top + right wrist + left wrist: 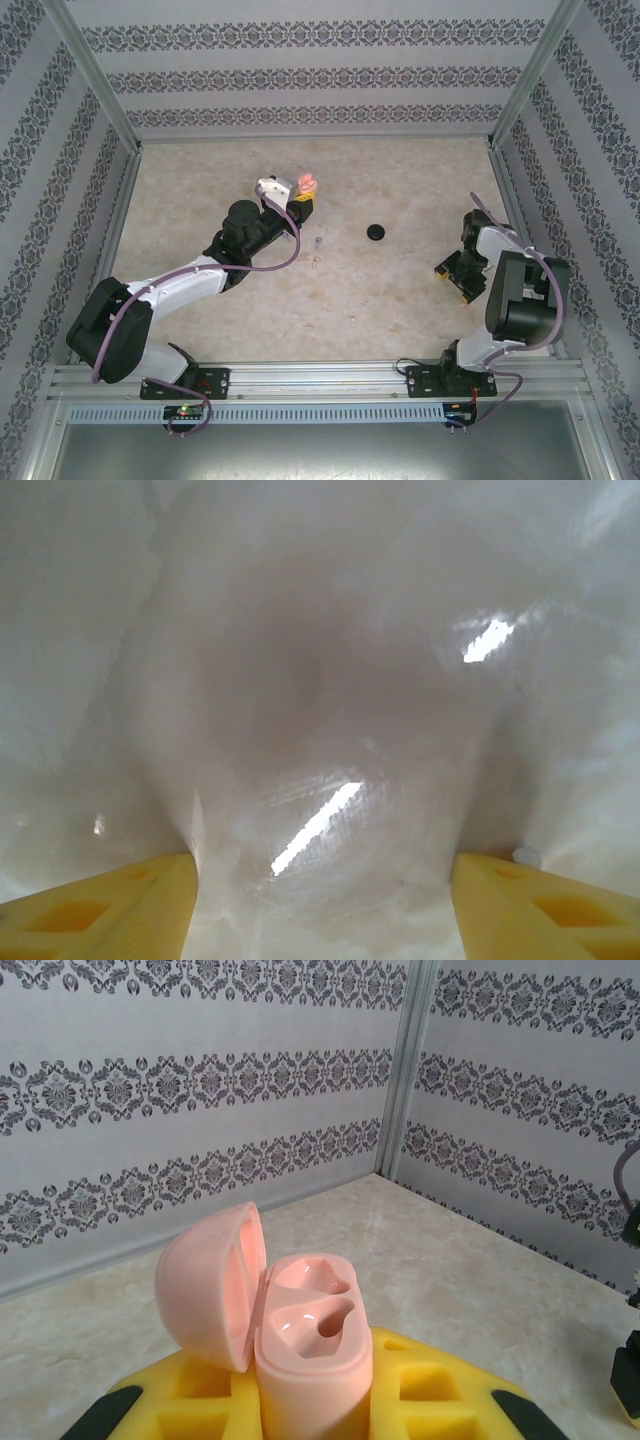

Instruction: Insert the wireless bluetooth earbuds into the charging case

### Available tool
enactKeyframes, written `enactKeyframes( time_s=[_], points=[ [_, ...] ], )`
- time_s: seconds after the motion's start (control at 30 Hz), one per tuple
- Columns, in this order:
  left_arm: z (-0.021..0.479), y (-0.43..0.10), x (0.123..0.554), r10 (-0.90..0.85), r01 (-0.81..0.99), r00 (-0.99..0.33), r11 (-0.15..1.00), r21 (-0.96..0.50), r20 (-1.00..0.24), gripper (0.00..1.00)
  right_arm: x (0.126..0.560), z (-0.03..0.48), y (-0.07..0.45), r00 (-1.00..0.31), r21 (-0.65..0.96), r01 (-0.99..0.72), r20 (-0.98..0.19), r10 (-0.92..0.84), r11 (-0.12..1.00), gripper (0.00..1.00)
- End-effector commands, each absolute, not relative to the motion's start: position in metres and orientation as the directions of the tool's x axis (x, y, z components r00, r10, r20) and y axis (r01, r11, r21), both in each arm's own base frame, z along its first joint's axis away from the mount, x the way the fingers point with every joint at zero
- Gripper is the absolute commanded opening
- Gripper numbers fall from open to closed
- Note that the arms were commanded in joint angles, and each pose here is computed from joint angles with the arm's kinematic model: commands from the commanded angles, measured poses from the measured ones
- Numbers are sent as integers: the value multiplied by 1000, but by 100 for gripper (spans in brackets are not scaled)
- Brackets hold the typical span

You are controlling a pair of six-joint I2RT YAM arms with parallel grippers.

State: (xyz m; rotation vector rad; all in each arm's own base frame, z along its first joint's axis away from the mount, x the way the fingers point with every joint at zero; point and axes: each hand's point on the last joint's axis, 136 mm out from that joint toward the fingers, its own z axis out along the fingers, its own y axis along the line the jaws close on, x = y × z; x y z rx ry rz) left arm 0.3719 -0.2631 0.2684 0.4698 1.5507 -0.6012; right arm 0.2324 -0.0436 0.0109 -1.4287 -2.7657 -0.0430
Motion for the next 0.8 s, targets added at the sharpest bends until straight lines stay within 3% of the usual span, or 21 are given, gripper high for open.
enactKeyframes(
  time_s=[0.0,0.27,0.53,0.77],
  points=[
    [279,-270,368,-89,647,-33,757,-90,-995,0,216,11,-22,-565,19,824,105,819,566,69],
    [277,-274,370,-93,655,-41,750,-97,-995,0,222,51,-52,-554,-7,832,-43,831,554,68],
    [276,-276,372,-90,661,-41,745,-95,-995,0,192,47,-65,-537,-98,840,-8,843,534,65],
    [275,-278,373,-86,661,-41,745,-92,-995,0,184,35,-68,-504,-98,859,16,864,503,56]
  ],
)
